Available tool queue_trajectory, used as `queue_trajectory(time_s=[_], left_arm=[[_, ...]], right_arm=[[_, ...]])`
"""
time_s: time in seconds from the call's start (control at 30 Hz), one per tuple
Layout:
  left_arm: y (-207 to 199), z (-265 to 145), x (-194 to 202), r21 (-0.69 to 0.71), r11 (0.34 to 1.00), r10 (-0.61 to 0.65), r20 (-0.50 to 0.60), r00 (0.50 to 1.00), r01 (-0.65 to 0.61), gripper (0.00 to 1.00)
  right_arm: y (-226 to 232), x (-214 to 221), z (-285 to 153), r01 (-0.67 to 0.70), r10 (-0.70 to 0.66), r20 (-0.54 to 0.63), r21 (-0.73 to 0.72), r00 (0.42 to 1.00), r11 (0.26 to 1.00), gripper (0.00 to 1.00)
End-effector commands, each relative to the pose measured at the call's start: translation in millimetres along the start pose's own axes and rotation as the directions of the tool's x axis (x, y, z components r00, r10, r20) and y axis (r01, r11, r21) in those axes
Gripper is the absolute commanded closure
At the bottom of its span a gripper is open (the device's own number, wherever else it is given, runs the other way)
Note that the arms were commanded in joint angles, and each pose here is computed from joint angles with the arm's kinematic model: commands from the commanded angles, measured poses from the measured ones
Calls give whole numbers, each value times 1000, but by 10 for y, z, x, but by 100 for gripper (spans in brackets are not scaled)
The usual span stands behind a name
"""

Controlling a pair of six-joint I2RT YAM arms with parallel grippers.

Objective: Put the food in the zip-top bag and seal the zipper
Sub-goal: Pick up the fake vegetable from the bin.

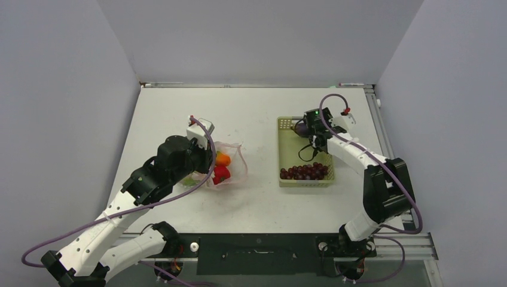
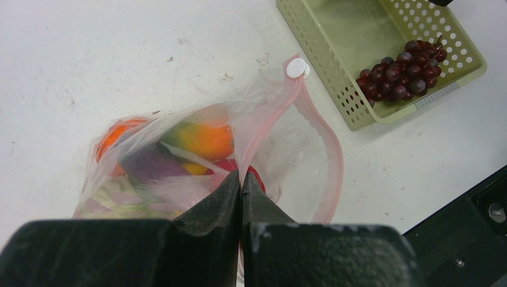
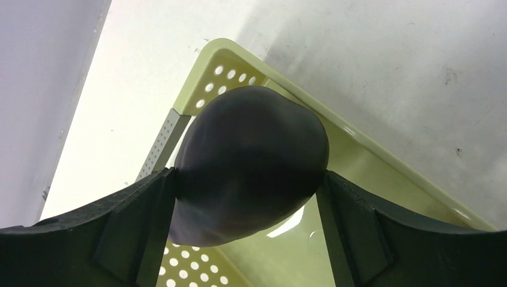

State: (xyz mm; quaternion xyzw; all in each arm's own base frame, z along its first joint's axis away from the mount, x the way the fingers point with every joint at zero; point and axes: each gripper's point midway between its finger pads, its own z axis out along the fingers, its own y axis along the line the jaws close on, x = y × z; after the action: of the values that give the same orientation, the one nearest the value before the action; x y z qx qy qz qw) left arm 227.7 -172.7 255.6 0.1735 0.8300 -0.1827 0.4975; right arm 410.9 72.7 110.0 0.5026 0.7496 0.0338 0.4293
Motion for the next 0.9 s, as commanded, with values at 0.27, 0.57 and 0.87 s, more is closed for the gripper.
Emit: queue_trajectory(time_s=[0.27,0.57,0.87], left_arm=[[-59,-65,-202,27,1000,-14,77,997,12,100],[-63,-69,-209,29,1000,-14,79,997,12,100],[-68,-56,-201,31,999,-13,75,997,11,100]], right_arm=[[381,-219,-541,178,-180,19,-269,983,946,64],[627,-136,-1100,270,-298,34,-531,954,803,64],[998,-71,-2044,337,-367,144,-768,919,544,64]])
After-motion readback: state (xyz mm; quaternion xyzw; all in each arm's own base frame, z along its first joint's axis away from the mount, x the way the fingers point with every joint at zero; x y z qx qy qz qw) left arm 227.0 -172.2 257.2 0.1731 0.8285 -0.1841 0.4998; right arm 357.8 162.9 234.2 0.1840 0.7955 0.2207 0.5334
